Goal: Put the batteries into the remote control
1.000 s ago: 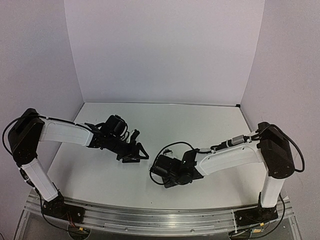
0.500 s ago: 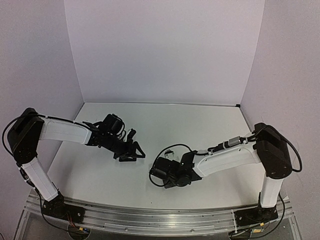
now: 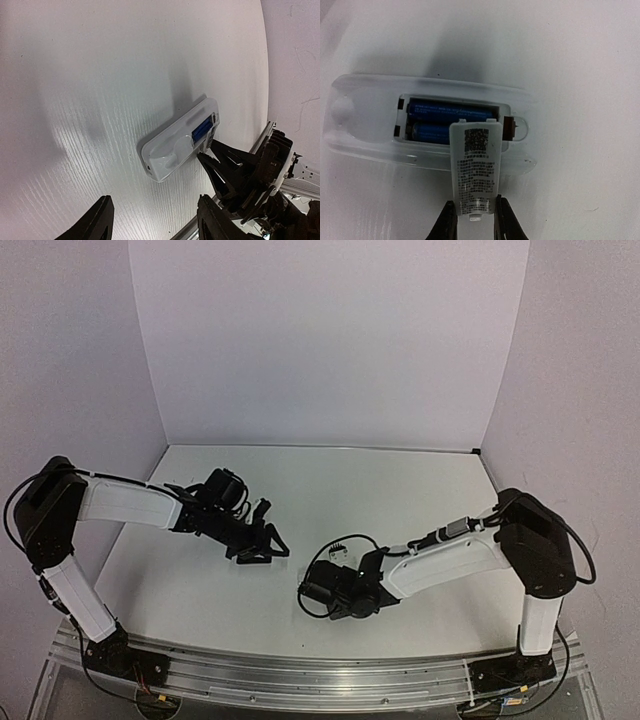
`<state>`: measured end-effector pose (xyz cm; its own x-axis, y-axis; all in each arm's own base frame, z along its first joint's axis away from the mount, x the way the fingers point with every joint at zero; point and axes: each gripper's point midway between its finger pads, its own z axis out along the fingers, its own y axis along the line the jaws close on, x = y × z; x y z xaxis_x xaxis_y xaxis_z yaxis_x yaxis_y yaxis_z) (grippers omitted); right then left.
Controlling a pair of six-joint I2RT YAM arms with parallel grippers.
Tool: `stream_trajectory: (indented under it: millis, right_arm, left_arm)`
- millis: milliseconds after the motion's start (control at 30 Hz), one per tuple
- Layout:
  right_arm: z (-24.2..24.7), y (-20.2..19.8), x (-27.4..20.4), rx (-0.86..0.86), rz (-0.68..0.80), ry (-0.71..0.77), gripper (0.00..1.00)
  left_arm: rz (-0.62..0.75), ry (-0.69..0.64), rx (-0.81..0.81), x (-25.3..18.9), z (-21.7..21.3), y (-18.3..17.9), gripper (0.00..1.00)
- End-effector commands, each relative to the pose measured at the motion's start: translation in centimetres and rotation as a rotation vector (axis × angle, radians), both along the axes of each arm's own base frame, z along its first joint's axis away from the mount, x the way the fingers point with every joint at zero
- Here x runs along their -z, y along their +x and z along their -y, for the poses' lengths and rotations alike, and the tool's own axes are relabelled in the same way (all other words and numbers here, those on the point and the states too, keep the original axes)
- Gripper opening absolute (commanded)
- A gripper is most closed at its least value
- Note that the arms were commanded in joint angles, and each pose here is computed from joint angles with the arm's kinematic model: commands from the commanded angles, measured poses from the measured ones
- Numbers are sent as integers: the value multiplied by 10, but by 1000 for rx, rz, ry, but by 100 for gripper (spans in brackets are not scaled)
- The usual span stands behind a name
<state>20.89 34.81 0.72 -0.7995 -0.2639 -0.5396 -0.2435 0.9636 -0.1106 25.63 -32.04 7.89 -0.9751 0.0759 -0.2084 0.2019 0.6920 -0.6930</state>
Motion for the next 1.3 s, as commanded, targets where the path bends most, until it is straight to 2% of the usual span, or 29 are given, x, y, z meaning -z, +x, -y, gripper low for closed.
stream_trajectory:
  millis: [0,200,267,367,433,600,700,900,1133,1267]
  right_arm:
    - [-7,2,-20,-91,37,3,13]
    - [-5,-4,-70,-425,0,-101,12]
    - [7,-9,-76,-558,-129,-124,13]
    - [20,-26,-79,-855,-330,-109,12]
    - [28,-27,-82,-1039,-397,-124,11]
    - [40,1,-103,-1242,-501,-233,6]
    - [40,2,-105,-1364,-545,-266,5]
    - [38,20,-77,-1429,-573,-369,3]
    - [18,30,-69,-1429,-536,-325,3]
    - [15,38,-57,-1439,-503,-349,3]
  left_arm:
    - [49,-20,20,-12,-3,-1,58]
    - [89,-25,54,-18,-7,-6,58]
    - [95,-26,59,-18,-9,-9,58]
    - [89,-56,69,-18,-8,-14,58]
    - [81,-85,75,-18,-5,-18,58]
    - [45,-89,33,-8,2,-15,59]
    - [33,-91,8,-1,14,-14,57]
    - [-1,-120,-87,19,23,-12,45]
    - [-47,-162,-150,34,25,-17,39]
    - [-59,-189,-161,36,30,-21,37]
